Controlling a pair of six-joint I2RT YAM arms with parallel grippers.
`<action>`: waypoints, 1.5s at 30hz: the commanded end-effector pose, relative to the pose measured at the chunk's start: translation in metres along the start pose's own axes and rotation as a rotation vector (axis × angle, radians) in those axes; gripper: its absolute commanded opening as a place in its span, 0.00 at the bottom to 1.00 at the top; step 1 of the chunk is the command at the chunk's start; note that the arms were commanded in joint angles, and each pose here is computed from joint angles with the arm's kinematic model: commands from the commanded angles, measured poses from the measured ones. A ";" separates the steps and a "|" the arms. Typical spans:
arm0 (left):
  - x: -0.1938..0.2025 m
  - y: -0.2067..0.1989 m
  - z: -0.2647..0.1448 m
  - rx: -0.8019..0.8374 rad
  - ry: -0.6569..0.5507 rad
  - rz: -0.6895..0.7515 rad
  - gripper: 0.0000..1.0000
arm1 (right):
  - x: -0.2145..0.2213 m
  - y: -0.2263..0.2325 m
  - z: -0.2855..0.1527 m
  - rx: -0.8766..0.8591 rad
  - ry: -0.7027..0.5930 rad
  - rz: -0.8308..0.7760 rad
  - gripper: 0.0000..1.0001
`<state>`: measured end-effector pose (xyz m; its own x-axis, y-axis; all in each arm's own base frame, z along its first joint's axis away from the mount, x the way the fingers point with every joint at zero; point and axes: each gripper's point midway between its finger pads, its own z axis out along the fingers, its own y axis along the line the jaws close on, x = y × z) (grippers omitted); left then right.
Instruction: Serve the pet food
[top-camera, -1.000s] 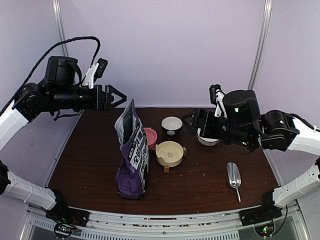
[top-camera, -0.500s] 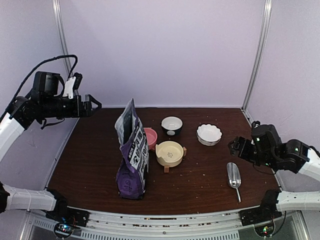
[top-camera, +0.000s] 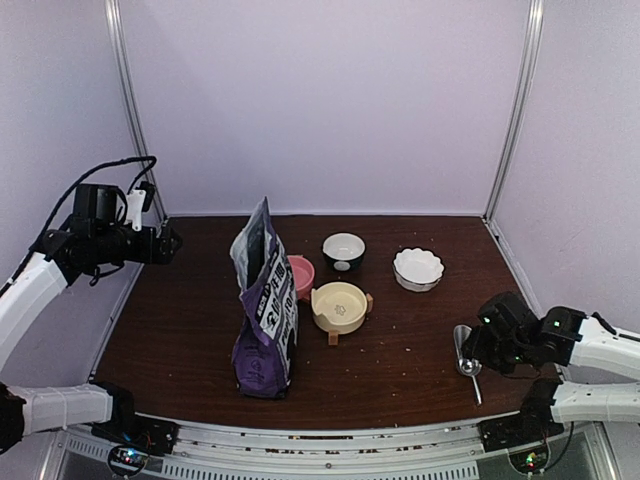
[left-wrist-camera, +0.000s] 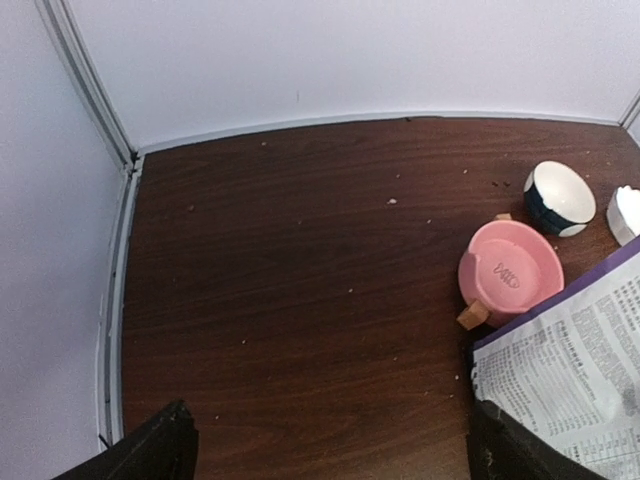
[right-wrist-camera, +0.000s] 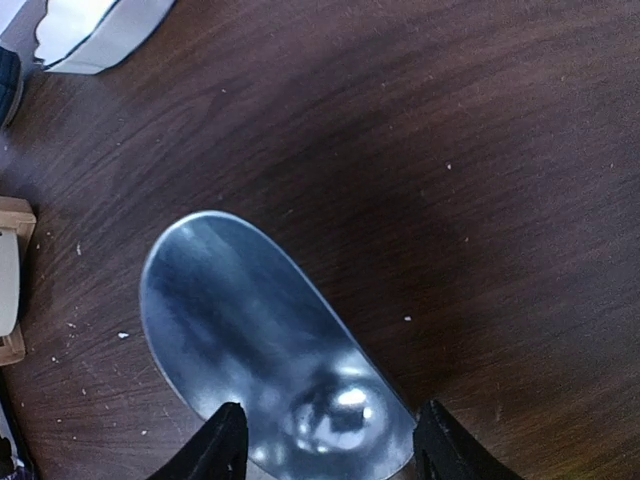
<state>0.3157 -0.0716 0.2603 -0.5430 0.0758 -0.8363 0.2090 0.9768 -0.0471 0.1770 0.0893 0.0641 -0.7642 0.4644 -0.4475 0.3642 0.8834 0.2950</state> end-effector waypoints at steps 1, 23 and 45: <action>-0.013 0.015 -0.002 -0.083 -0.089 0.042 0.96 | 0.012 -0.001 0.012 0.010 0.050 0.047 0.56; -0.009 0.025 -0.004 -0.141 -0.058 0.094 0.96 | 0.031 0.002 0.031 -0.010 0.114 0.071 0.33; -0.010 0.024 -0.007 -0.139 -0.083 0.092 0.95 | 0.016 0.042 0.017 -0.113 0.074 -0.024 0.00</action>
<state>0.3171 -0.0473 0.2551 -0.5197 0.1595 -0.8393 0.1387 0.9851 0.1013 0.1720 0.1179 0.0229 -0.8289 0.4577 -0.3217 0.3584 0.8760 0.3228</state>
